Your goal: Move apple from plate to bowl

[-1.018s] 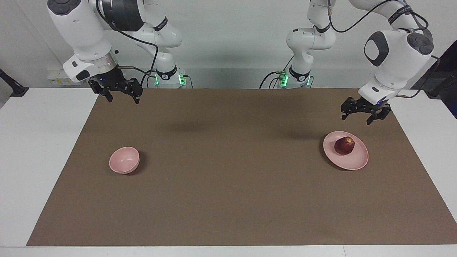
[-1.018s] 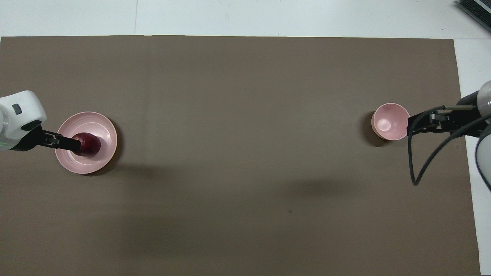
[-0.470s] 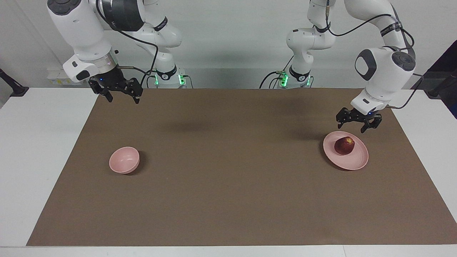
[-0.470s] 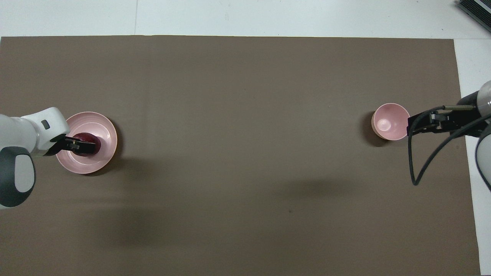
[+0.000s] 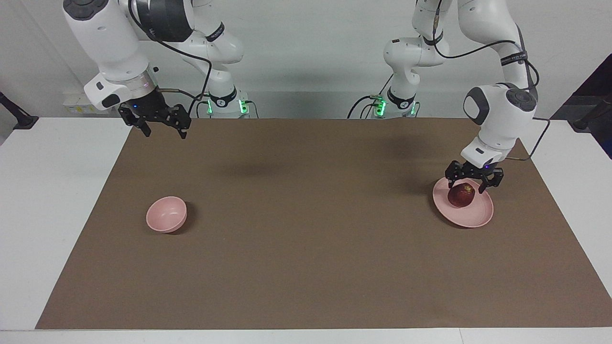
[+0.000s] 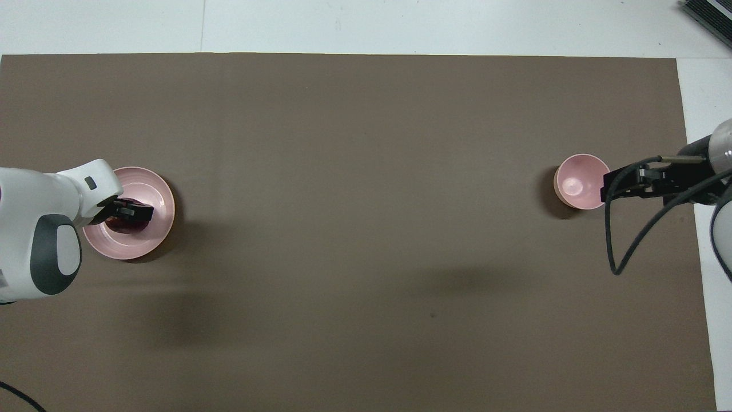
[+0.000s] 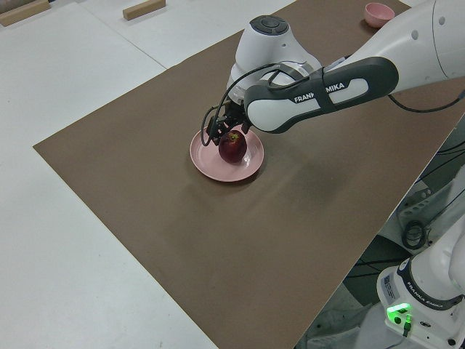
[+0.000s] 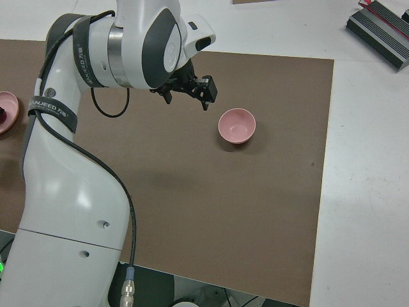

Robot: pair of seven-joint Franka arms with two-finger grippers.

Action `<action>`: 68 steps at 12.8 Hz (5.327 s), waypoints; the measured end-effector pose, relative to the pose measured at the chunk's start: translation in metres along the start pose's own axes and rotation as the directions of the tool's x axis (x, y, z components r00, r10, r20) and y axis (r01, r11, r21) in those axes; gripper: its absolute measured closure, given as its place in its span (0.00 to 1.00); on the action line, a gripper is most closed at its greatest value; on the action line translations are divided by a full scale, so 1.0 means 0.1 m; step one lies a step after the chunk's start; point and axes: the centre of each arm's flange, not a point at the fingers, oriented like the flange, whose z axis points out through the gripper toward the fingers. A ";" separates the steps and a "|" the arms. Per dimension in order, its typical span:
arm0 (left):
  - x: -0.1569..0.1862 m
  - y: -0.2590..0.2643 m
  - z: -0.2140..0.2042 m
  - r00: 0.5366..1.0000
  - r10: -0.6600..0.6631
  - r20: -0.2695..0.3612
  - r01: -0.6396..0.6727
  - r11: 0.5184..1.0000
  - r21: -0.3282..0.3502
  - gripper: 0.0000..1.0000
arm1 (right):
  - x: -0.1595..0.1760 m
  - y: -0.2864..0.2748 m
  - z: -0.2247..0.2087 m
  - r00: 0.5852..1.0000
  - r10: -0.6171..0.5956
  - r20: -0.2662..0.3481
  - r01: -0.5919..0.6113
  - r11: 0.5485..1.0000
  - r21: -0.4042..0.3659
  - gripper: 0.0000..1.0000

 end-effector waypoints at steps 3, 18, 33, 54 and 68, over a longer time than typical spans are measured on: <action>-0.01 -0.01 -0.01 1.000 -0.001 -0.001 0.001 1.000 0.000 0.28 | -0.06 -0.18 0.17 0.992 0.110 0.054 -0.113 0.992 0.059 0.00; 0.29 0.66 -1.15 0.998 -0.046 -0.047 0.034 0.972 -0.234 0.28 | -0.34 -0.92 0.88 0.596 0.544 0.590 -0.744 0.651 0.152 0.00; 0.56 2.44 -1.44 0.954 -0.300 0.015 0.232 0.704 -0.671 0.28 | -0.32 -1.98 1.59 0.342 0.582 0.738 -0.932 0.309 0.189 0.00; 0.70 3.51 -1.49 0.862 -0.507 -0.029 0.331 0.603 -0.726 0.28 | -0.13 -2.53 1.73 0.278 0.584 0.763 -0.960 0.203 0.195 0.00; 0.70 3.52 -1.62 0.869 -0.494 0.015 0.344 0.583 -0.736 0.00 | -0.07 -2.46 1.68 0.286 0.584 0.759 -0.958 0.201 0.207 0.20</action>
